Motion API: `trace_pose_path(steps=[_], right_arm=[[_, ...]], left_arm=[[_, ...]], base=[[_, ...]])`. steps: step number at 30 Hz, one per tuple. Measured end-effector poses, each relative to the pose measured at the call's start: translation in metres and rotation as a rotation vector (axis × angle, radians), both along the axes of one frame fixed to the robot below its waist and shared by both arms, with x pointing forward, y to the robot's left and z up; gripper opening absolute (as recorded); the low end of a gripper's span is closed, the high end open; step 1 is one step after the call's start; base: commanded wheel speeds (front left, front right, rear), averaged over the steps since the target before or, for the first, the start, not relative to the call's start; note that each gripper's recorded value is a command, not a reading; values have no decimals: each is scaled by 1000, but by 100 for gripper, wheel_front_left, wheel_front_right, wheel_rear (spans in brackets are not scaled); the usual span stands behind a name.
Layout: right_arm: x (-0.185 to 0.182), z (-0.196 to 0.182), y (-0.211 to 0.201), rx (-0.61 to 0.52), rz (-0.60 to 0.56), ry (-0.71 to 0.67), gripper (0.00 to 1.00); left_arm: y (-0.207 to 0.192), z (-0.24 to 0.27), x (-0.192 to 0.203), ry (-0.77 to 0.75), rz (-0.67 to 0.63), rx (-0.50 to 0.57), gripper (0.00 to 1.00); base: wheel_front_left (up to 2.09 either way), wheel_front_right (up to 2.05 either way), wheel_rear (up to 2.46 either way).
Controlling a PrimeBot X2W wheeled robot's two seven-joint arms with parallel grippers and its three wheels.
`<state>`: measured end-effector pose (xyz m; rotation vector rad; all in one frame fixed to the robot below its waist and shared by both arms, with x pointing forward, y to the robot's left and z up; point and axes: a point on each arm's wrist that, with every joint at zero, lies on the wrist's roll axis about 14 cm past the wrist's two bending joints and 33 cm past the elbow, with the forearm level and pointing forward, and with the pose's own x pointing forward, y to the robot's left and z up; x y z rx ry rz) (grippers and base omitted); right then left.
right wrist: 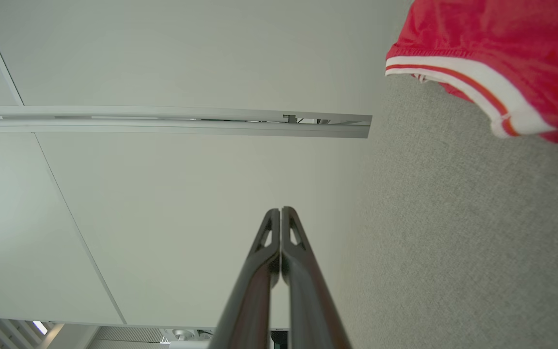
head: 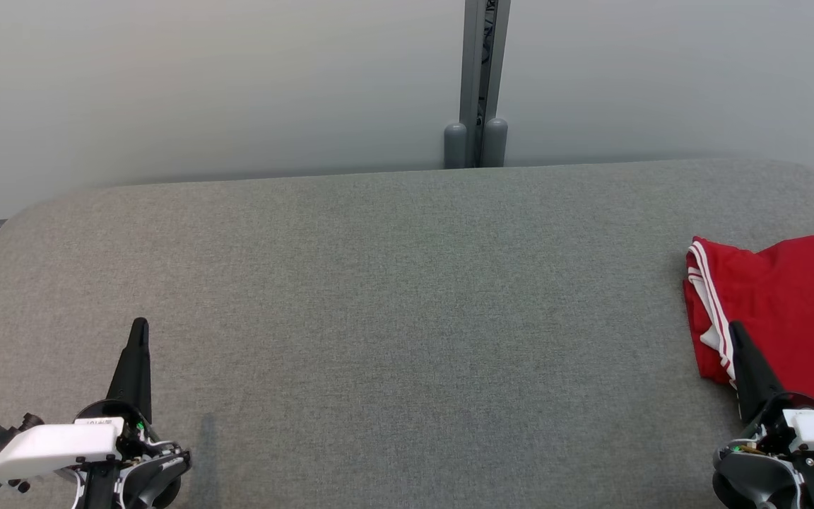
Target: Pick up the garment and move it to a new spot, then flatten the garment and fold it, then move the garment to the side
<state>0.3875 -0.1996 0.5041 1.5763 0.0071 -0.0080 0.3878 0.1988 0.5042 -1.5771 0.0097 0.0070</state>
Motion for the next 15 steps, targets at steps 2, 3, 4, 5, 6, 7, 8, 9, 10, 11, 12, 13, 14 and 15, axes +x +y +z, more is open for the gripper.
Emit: trace_pose_path(steps=[2, 3, 4, 5, 6, 7, 8, 9, 10, 11, 12, 13, 14, 15], right_arm=[[0, 0, 0, 0, 0, 0, 0], [0, 0, 0, 0, 0, 0, 0], [0, 0, 0, 0, 0, 0, 0], [0, 0, 0, 0, 0, 0, 0], [0, 0, 0, 0, 0, 0, 0], [0, 0, 0, 0, 0, 0, 0], [0, 0, 0, 0, 0, 0, 0], [0, 0, 0, 0, 0, 0, 0], [0, 0, 0, 0, 0, 0, 0], [0, 0, 0, 0, 0, 0, 0], [0, 0, 0, 0, 0, 0, 0], [0, 0, 0, 0, 0, 0, 0], [0, 0, 0, 0, 0, 0, 0], [0, 0, 0, 0, 0, 0, 0]], left_arm=[[0, 0, 0, 0, 0, 0, 0], [0, 0, 0, 0, 0, 0, 0], [0, 0, 0, 0, 0, 0, 0], [0, 0, 0, 0, 0, 0, 0], [0, 0, 0, 0, 0, 0, 0], [0, 0, 0, 0, 0, 0, 0], [0, 0, 0, 0, 0, 0, 0], [0, 0, 0, 0, 0, 0, 0], [0, 0, 0, 0, 0, 0, 0], [0, 0, 0, 0, 0, 0, 0], [0, 0, 0, 0, 0, 0, 0], [0, 0, 0, 0, 0, 0, 0], [0, 0, 0, 0, 0, 0, 0], [0, 0, 0, 0, 0, 0, 0]], base=[[0, 0, 0], [0, 0, 0], [0, 0, 0], [0, 0, 0], [0, 0, 0], [0, 0, 0], [0, 0, 0], [0, 0, 0], [0, 0, 0], [0, 0, 0], [0, 0, 0], [0, 0, 0], [0, 0, 0], [0, 0, 0]])
